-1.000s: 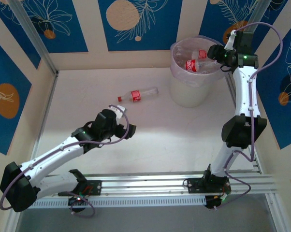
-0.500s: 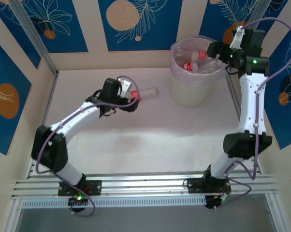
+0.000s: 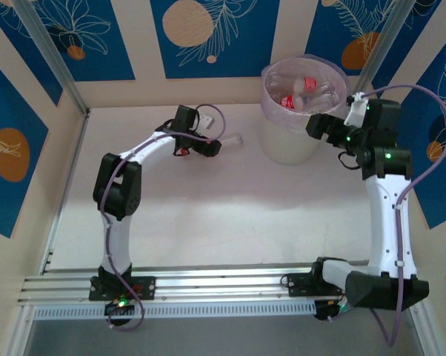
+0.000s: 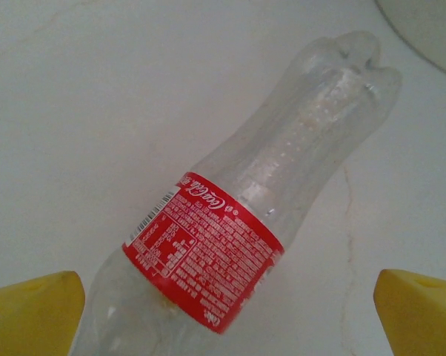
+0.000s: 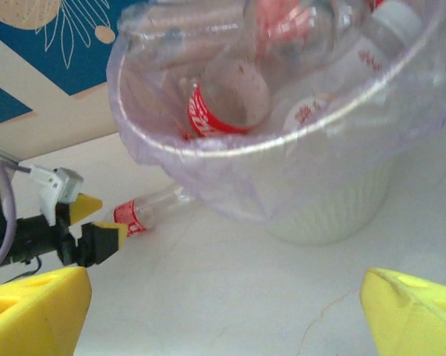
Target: Put the plastic bottles in the bin
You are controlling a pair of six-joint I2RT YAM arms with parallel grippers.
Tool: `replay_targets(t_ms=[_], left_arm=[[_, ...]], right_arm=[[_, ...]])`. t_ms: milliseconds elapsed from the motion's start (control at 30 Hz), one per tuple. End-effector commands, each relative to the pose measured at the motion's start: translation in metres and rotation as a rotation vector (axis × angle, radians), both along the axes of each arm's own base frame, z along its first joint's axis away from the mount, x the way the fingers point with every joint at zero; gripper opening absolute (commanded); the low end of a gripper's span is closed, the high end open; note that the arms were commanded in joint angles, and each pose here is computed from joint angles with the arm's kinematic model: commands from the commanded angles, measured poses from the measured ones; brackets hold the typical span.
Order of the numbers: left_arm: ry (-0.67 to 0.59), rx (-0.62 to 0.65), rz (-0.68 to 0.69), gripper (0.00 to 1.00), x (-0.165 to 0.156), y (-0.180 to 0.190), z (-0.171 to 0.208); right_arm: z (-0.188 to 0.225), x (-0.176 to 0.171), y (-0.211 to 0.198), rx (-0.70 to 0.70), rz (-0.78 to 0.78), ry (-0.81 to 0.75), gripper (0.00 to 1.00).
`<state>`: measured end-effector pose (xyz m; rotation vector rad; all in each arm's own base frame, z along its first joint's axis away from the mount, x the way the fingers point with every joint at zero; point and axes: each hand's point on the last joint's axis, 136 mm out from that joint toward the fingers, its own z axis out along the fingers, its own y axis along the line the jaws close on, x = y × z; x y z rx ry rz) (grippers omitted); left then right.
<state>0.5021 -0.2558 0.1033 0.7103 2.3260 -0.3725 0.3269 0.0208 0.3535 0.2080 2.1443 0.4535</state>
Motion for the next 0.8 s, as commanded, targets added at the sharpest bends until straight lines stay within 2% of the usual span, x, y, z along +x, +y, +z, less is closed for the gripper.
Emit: replay_targets(t_ms=[0, 267, 467, 667, 767], left_arm=[[0.005, 0.016, -0.042, 1.0, 0.006, -0.001, -0.006], [0.1, 0.052, -0.069, 0.99, -0.008, 0.002, -0.036], [0.147, 0.094, -0.064, 0.94, -0.022, 0.007, -0.056], [0.192, 0.118, -0.033, 0.87, -0.021, 0.011, -0.074], [0.189, 0.104, -0.026, 0.8, -0.017, 0.009, -0.075]], right_arm=[[-0.011, -0.017, 0.006, 0.047, 0.008, 0.025, 0.94], [-0.029, -0.036, 0.013, 0.115, 0.013, 0.045, 0.94], [-0.038, -0.041, 0.021, 0.171, 0.029, 0.058, 0.93], [-0.051, -0.046, 0.027, 0.214, 0.037, 0.084, 0.93], [-0.053, -0.05, 0.027, 0.221, 0.035, 0.09, 0.93]])
